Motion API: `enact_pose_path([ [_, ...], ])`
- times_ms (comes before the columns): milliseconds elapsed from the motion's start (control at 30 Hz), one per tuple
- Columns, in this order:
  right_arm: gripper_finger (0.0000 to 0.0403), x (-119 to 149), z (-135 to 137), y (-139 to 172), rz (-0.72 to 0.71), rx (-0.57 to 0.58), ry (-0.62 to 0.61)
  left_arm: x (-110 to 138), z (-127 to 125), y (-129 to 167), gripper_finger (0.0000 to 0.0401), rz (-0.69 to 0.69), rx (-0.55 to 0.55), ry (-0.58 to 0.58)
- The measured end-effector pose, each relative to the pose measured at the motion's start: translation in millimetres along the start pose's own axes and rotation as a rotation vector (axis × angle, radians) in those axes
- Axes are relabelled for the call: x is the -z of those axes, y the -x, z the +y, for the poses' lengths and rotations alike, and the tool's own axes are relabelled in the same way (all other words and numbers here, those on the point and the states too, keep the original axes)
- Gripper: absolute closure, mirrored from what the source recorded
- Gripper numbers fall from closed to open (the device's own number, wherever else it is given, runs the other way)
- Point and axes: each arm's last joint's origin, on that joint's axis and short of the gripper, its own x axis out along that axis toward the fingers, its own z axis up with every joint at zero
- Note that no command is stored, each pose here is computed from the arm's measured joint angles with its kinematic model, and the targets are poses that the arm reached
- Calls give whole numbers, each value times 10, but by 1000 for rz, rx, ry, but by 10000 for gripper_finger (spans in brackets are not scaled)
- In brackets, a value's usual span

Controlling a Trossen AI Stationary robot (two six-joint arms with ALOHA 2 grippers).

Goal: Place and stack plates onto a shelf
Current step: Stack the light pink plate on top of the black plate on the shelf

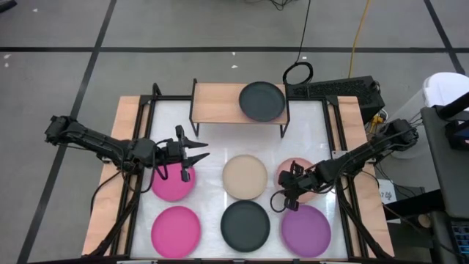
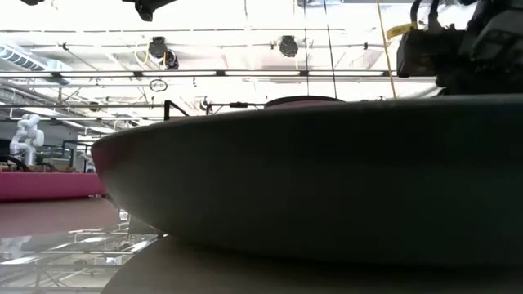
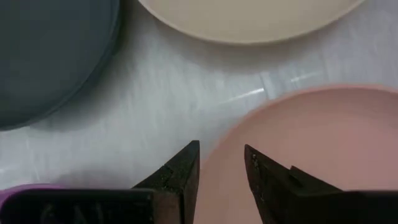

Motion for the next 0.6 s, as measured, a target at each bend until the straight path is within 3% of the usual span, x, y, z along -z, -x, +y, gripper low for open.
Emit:
enact_pose_path([
  [600, 291, 73, 18, -251, 75, 66, -7, 0, 0, 0, 256, 0, 0, 2],
])
